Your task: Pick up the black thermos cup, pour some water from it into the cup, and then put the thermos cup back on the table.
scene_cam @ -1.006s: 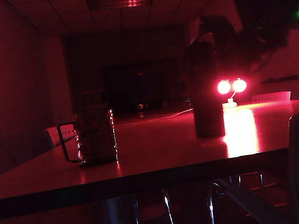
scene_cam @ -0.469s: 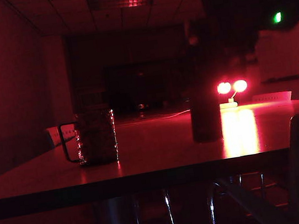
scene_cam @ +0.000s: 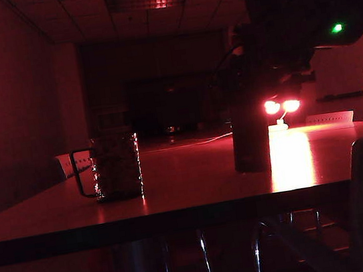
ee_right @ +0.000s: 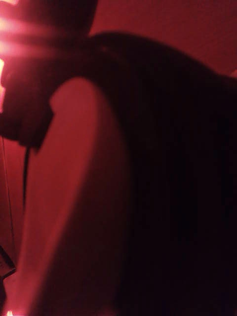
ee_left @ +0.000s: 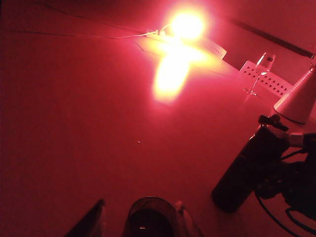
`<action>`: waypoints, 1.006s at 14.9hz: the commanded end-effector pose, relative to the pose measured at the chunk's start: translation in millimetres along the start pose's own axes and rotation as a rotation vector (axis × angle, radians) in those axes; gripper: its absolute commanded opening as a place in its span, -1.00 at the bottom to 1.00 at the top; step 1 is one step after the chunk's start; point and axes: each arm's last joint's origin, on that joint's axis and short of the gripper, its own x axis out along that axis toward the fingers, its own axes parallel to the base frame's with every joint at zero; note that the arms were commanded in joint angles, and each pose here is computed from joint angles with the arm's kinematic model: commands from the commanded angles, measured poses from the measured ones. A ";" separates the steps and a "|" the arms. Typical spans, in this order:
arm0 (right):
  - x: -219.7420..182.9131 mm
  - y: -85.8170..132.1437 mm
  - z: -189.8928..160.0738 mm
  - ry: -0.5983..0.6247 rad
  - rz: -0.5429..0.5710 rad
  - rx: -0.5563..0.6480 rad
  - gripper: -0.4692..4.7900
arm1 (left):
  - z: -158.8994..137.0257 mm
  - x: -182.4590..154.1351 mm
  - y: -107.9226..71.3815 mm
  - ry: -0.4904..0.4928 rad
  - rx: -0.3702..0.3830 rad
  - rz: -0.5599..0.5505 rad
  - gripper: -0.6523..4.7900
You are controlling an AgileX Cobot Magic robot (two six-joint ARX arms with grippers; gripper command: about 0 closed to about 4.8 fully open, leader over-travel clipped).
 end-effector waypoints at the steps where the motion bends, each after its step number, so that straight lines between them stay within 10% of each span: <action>1: 0.0 1.1 2.2 -0.009 0.006 0.010 0.20 | 3.0 -0.6 -1.0 -0.016 0.004 -0.014 -0.09; 12: -0.1 3.0 1.5 0.001 0.057 -0.103 0.24 | 3.0 -0.6 -1.0 -0.016 0.004 -0.014 -0.09; 15: -0.2 3.1 1.7 0.000 0.063 -0.103 0.82 | 3.0 -0.6 -1.0 -0.016 0.004 -0.014 -0.09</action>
